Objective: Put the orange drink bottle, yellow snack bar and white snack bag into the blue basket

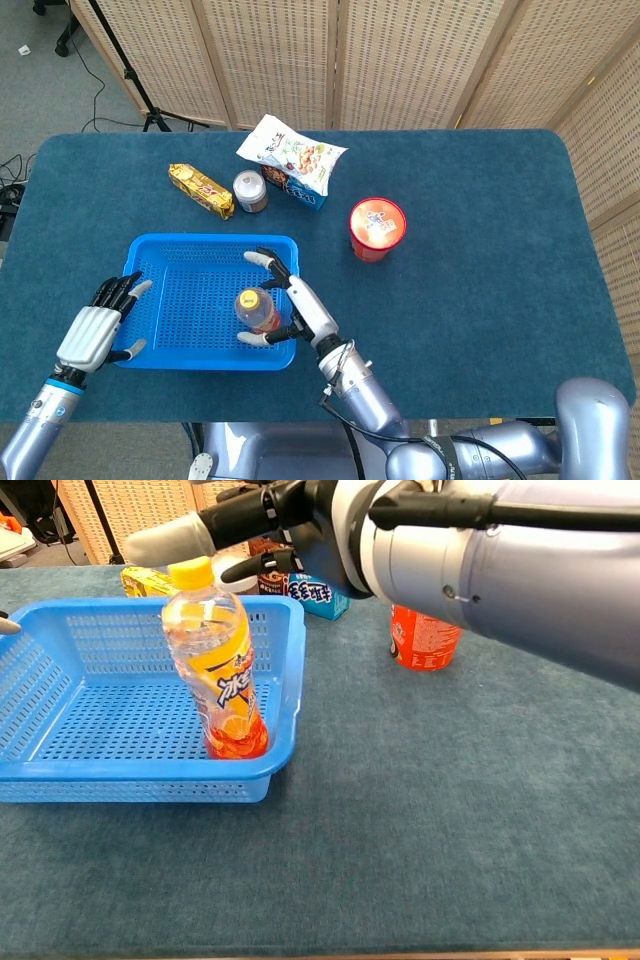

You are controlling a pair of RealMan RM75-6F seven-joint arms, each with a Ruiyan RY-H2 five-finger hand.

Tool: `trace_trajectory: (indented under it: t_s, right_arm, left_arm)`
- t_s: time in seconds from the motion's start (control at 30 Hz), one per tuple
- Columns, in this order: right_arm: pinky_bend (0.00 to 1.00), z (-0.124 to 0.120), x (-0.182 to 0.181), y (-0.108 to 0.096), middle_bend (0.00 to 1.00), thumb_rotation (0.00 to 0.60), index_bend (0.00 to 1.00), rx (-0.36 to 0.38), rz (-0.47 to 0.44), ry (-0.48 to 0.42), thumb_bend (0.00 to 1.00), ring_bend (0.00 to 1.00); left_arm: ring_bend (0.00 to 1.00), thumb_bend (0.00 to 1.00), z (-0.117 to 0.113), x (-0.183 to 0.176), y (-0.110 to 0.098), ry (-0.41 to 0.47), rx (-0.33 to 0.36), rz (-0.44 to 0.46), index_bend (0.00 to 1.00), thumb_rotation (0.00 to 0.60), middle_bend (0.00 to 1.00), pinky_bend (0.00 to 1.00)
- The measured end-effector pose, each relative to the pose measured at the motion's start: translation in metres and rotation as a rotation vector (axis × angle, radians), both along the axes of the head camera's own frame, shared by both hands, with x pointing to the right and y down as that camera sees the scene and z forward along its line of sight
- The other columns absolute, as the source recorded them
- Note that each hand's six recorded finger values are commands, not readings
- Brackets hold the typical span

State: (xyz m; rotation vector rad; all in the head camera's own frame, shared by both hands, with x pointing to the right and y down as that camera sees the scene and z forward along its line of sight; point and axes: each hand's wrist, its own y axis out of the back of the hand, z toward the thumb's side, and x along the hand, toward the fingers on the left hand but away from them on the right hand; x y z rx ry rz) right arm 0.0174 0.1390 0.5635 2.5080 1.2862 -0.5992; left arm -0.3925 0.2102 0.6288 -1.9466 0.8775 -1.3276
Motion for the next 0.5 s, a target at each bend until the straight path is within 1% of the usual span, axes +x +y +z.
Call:
trace_trajectory:
  t_s: [0.13,0.3,0.5]
  right_arm:
    - [0.17,-0.001,0.003,-0.001,0.00,0.600,0.11,0.007,-0.003,0.009,0.13,0.00]
    - [0.16,-0.002,0.015,-0.008,0.00,0.600,0.11,0.037,0.000,0.049,0.14,0.00]
    - [0.16,-0.009,0.052,-0.027,0.00,0.600,0.11,0.094,0.025,0.136,0.14,0.00]
  left_arm:
    - [0.00,0.24,-0.001,0.000,0.000,0.001,0.002,0.000,0.08,0.600,0.00,0.00]
    - [0.00,0.24,-0.001,0.000,-0.001,0.000,0.007,-0.002,0.08,0.600,0.00,0.00]
    - [0.00,0.24,-0.001,-0.003,-0.004,-0.008,0.015,-0.015,0.08,0.600,0.00,0.00]
